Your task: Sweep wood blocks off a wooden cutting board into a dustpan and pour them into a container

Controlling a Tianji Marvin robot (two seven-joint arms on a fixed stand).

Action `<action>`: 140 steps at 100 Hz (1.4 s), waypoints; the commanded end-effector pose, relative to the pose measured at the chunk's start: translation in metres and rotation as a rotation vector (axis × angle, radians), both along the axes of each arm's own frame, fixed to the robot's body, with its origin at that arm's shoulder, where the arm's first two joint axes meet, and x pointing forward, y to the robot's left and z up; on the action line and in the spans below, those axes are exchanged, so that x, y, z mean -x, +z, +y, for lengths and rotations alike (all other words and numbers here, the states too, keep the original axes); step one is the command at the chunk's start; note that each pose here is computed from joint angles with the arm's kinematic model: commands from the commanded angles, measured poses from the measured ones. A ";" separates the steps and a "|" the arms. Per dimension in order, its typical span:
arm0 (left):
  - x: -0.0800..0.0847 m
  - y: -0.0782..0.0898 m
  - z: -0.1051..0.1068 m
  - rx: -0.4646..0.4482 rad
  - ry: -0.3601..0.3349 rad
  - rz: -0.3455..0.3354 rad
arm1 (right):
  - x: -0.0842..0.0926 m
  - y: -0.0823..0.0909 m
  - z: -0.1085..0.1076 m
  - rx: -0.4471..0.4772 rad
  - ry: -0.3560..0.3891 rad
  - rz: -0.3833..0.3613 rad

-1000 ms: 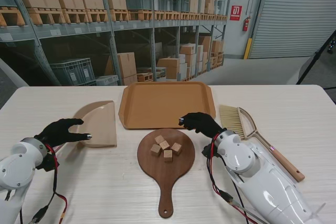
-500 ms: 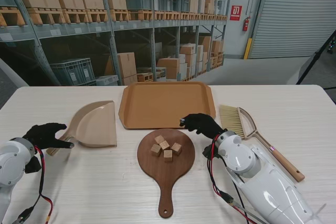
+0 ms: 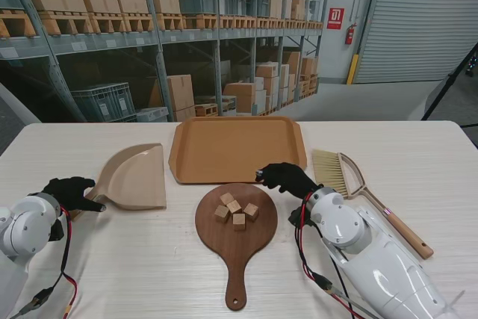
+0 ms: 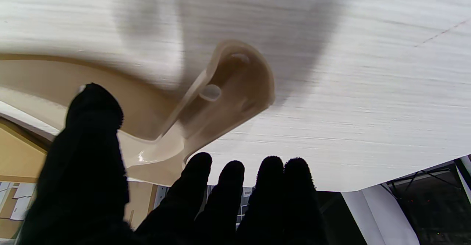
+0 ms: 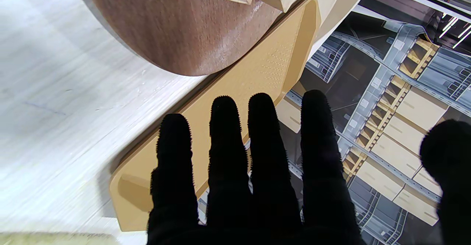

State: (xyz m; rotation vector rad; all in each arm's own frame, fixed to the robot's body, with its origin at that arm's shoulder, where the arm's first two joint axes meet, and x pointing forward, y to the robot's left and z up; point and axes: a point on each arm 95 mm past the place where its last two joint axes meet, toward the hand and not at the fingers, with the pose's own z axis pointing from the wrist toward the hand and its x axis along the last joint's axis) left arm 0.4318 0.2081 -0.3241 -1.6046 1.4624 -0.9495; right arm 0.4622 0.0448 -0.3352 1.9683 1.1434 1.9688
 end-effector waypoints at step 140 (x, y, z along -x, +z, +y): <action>0.025 -0.034 -0.004 -0.028 0.178 0.064 | 0.007 -0.013 0.003 0.002 0.030 0.049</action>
